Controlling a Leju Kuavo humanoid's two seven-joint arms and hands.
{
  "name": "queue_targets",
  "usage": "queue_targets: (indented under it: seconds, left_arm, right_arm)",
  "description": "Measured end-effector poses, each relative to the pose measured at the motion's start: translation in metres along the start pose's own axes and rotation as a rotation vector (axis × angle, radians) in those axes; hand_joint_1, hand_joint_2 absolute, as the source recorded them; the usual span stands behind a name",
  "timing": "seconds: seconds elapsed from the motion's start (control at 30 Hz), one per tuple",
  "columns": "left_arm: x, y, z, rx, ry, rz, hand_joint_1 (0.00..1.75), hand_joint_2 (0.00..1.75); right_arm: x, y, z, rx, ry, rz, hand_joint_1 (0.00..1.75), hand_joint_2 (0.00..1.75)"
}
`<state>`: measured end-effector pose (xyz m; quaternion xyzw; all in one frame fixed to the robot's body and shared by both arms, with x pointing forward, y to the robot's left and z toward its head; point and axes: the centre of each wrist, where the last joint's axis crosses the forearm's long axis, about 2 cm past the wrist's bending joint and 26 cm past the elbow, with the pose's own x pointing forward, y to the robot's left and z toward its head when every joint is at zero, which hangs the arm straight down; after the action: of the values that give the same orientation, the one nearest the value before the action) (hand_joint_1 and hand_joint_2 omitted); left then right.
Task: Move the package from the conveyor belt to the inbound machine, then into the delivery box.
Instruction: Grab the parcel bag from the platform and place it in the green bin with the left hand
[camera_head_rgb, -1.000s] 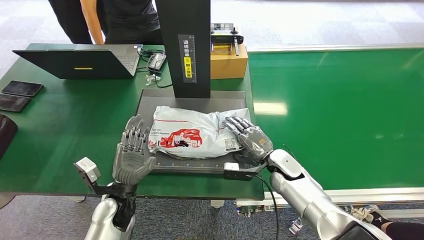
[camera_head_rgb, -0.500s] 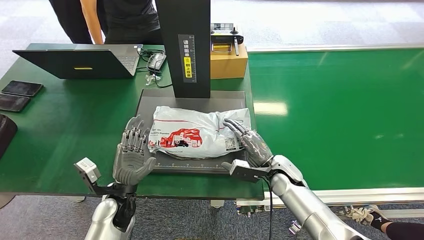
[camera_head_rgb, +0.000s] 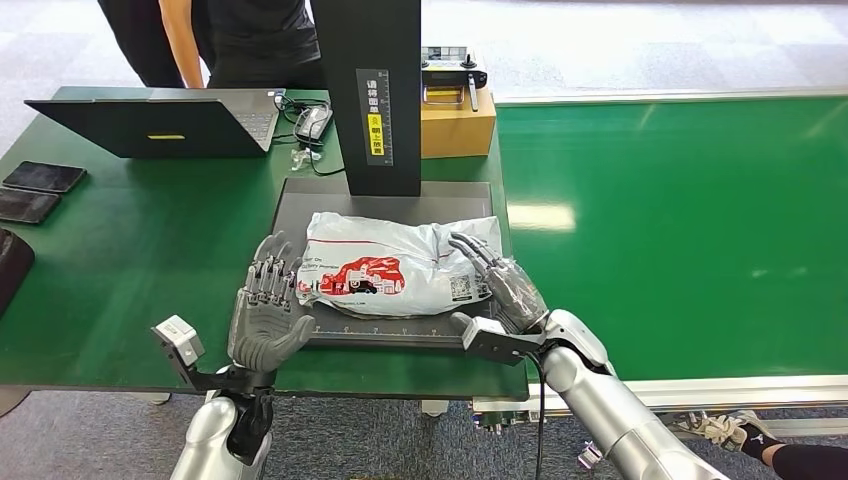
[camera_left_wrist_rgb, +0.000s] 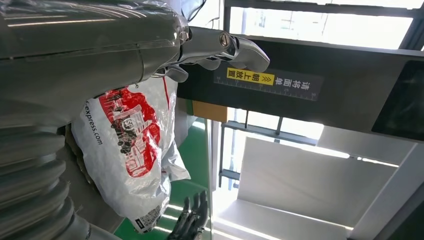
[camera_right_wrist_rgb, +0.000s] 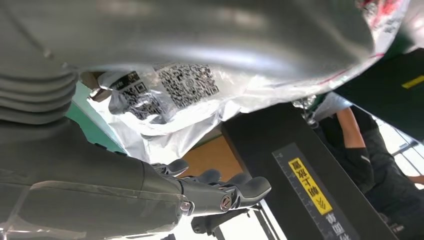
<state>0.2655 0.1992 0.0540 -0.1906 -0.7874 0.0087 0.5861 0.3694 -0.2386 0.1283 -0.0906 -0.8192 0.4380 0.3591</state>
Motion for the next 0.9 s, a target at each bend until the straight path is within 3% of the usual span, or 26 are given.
queue_targets:
  seconds: [0.1, 0.27, 0.43, 0.63, 0.9]
  left_arm:
    - [0.000, 0.001, 0.000, 0.004, -0.001, -0.002, 0.00, 1.75]
    - [-0.001, 0.002, 0.003, 0.020, 0.004, -0.001, 0.00, 1.75]
    - [-0.001, 0.004, 0.009, 0.035, 0.011, 0.005, 0.00, 1.75]
    - [0.000, 0.004, 0.011, 0.041, 0.010, 0.005, 0.00, 1.75]
    - [0.001, 0.004, 0.017, 0.015, 0.027, 0.004, 0.00, 1.75]
  right_arm:
    - [0.005, -0.004, -0.001, -0.042, -0.019, -0.028, 0.00, 1.75]
    - [0.016, -0.016, 0.000, -0.154, -0.008, -0.103, 0.00, 1.75]
    - [0.018, -0.020, 0.024, -0.290, 0.070, -0.199, 0.00, 1.75]
    - [0.018, -0.021, 0.040, -0.341, 0.104, -0.235, 0.00, 1.75]
    - [0.032, 0.001, 0.087, -0.418, 0.180, -0.565, 0.00, 1.75]
